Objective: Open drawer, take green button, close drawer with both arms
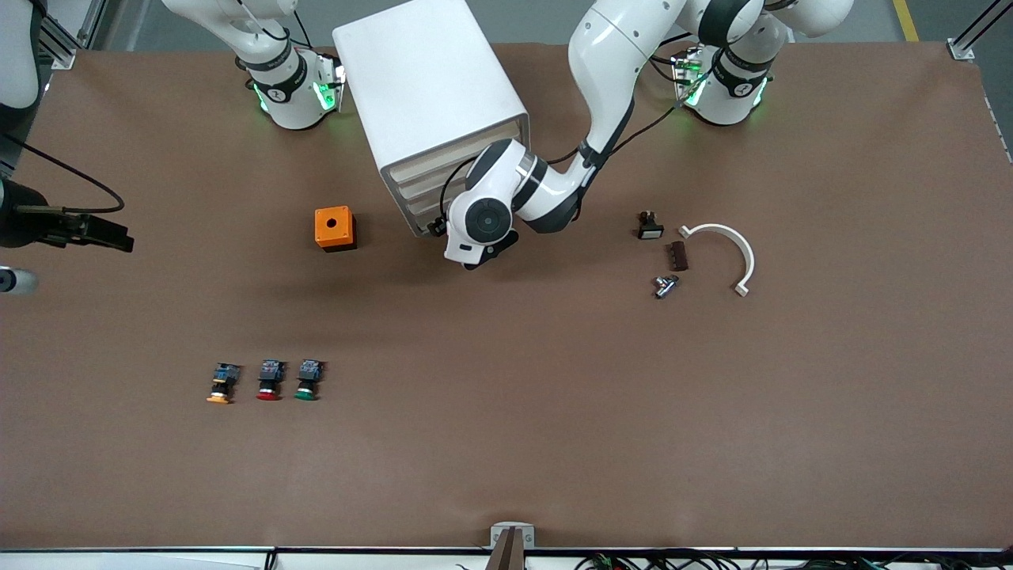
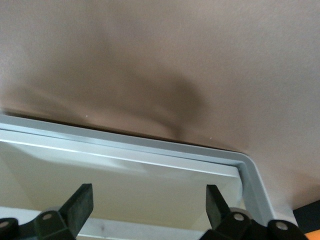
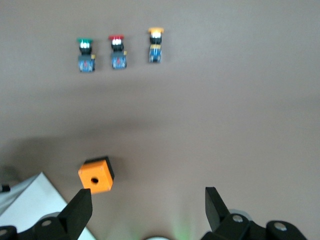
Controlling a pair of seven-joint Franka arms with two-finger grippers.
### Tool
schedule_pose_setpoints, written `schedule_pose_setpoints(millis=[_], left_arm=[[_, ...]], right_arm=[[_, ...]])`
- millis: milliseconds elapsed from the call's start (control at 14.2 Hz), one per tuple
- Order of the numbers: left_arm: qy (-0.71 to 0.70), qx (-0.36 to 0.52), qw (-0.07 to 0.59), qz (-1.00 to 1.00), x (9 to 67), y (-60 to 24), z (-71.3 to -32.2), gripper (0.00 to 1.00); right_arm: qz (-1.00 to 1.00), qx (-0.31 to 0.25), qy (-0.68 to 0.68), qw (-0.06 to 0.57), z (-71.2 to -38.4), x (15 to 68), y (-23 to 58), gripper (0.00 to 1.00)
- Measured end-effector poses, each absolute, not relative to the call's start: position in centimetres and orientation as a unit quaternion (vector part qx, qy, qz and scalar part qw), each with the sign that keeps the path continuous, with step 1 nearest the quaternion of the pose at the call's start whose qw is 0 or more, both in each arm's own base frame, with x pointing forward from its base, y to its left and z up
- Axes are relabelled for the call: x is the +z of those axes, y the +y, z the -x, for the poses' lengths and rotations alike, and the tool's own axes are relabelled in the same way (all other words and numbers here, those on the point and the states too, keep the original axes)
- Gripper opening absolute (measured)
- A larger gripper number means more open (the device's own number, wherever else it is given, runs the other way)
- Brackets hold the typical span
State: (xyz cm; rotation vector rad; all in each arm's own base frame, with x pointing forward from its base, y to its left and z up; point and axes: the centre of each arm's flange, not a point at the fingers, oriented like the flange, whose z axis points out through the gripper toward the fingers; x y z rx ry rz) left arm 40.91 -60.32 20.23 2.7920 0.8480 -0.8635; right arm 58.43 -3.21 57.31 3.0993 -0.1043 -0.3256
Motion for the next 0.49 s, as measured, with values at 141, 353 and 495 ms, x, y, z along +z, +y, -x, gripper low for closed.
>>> schedule_pose_setpoints(millis=[141, 353, 495], left_arm=[[0.269, -0.252, 0.05, -0.928, 21.6, -59.7, -42.5, 1.0], [0.263, -0.186, 0.067, -0.944, 27.5, -57.1, -47.3, 1.0], [0.273, -0.158, 0.092, -0.945, 33.7, -53.8, -50.9, 1.0]], right_arm=[[-0.993, -0.112, -0.023, 0.012, -57.9, 58.0, -1.9, 1.0], [-0.996, -0.09, -0.011, 0.011, -56.6, 60.7, -0.5, 1.0], [-0.997, -0.079, -0.011, 0.01, -55.9, 62.0, -0.6, 1.0]])
